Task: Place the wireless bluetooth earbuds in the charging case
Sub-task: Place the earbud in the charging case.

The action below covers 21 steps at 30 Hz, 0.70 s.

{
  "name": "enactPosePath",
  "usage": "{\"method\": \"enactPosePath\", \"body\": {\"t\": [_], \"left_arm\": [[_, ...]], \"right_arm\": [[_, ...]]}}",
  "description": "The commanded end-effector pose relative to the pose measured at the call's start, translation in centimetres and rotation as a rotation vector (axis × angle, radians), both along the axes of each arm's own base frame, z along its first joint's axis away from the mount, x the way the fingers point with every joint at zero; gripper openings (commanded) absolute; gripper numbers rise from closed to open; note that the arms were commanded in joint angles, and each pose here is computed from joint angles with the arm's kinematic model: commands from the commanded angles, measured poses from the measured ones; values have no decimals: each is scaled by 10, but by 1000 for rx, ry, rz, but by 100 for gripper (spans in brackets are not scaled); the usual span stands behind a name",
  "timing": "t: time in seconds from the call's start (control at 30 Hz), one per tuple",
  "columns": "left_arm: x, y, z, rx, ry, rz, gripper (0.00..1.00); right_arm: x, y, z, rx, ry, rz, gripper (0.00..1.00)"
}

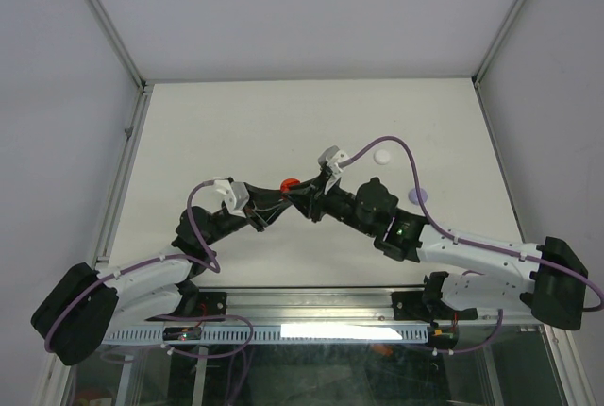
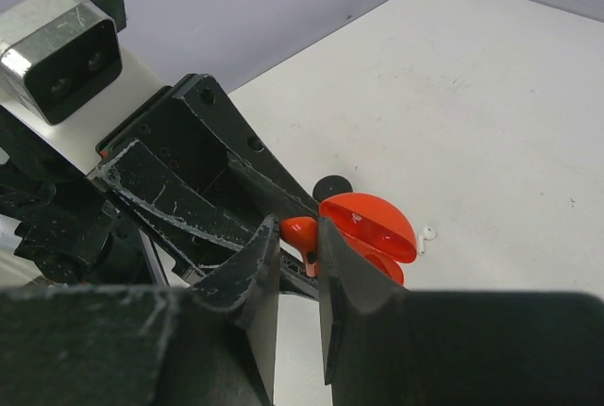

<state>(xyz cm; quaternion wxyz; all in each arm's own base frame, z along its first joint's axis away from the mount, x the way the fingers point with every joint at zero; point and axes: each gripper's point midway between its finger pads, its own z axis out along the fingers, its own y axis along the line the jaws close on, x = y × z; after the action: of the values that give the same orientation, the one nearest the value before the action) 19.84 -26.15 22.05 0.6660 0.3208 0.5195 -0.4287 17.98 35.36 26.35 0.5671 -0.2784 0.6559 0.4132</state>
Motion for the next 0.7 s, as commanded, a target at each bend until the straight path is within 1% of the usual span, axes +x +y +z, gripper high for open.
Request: {"method": "enactPosePath", "body": {"t": [0.0,0.3,0.37,0.53,0.67], "left_arm": [[-7,-3,14,-33,-43,-34,0],[-8,-4,14,-31,-40,-40,0],[-8,-5,13,-30,-34,-45,0],[-9,-5,10,-24,-23,-49,0],[-8,-5,11,-25,-22,-47,0]], "right_arm": [[-5,-3,27,80,-54,12,19],[-6,-4,25,88,-58,12,19],[24,-26,28,91,-82,-190,18],[27,-38,40,149,-95,-235,19],[25,-33,39,134,-98,-213,18]]}}
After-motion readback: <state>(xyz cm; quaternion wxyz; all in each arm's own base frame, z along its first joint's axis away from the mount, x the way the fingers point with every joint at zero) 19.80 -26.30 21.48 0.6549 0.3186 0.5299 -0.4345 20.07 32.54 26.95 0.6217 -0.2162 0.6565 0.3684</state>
